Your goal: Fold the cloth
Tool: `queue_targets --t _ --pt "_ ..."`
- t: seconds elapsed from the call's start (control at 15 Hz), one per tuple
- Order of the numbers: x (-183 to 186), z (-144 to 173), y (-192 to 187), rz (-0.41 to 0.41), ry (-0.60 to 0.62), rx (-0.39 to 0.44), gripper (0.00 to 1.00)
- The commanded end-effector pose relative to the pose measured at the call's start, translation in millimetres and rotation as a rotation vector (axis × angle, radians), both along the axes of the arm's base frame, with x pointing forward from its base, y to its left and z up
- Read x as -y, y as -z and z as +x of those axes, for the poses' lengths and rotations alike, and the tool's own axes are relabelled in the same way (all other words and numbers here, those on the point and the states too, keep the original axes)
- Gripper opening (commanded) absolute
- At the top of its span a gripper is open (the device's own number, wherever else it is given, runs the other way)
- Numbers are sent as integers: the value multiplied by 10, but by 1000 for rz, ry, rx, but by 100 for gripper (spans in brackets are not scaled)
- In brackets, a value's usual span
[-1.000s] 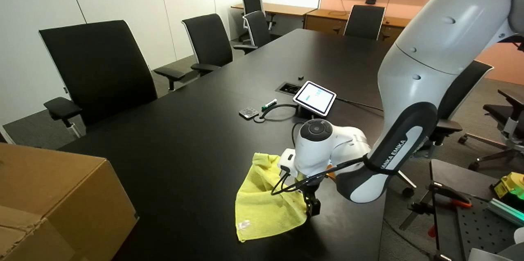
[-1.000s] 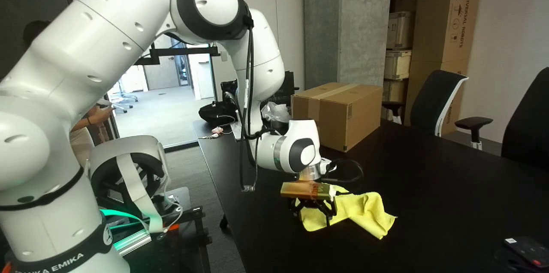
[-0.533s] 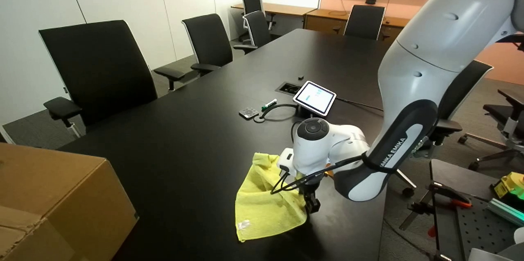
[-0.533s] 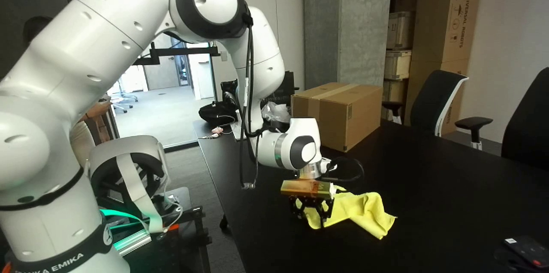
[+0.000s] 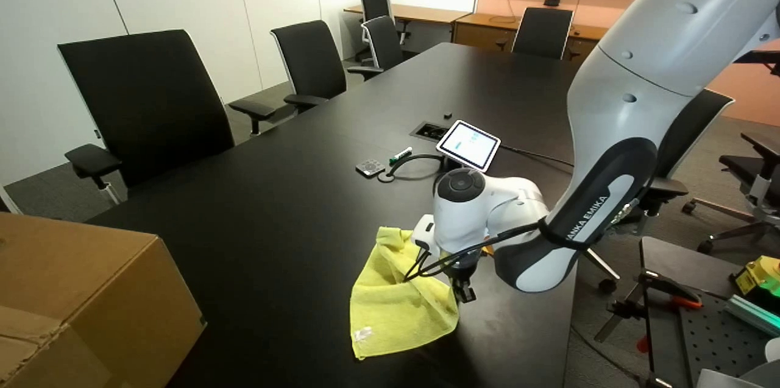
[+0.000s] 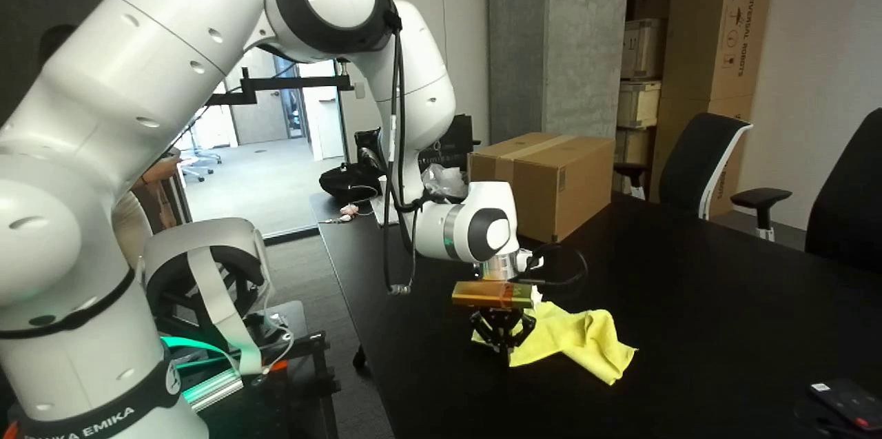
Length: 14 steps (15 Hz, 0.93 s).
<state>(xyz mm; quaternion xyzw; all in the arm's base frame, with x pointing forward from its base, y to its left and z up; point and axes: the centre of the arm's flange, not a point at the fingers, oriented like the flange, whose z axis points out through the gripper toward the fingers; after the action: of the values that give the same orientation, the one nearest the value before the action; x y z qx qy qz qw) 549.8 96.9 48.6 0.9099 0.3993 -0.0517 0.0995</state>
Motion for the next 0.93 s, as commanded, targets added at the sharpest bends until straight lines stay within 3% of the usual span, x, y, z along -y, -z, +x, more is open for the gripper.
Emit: queue_targets --t 0.0,0.27,0.87 --pt "-63 11 -108 -30 -2 7 0" --pt "-142 51 -222 -11 10 33 1" --pt "-519 342 -851 63 42 158 1"
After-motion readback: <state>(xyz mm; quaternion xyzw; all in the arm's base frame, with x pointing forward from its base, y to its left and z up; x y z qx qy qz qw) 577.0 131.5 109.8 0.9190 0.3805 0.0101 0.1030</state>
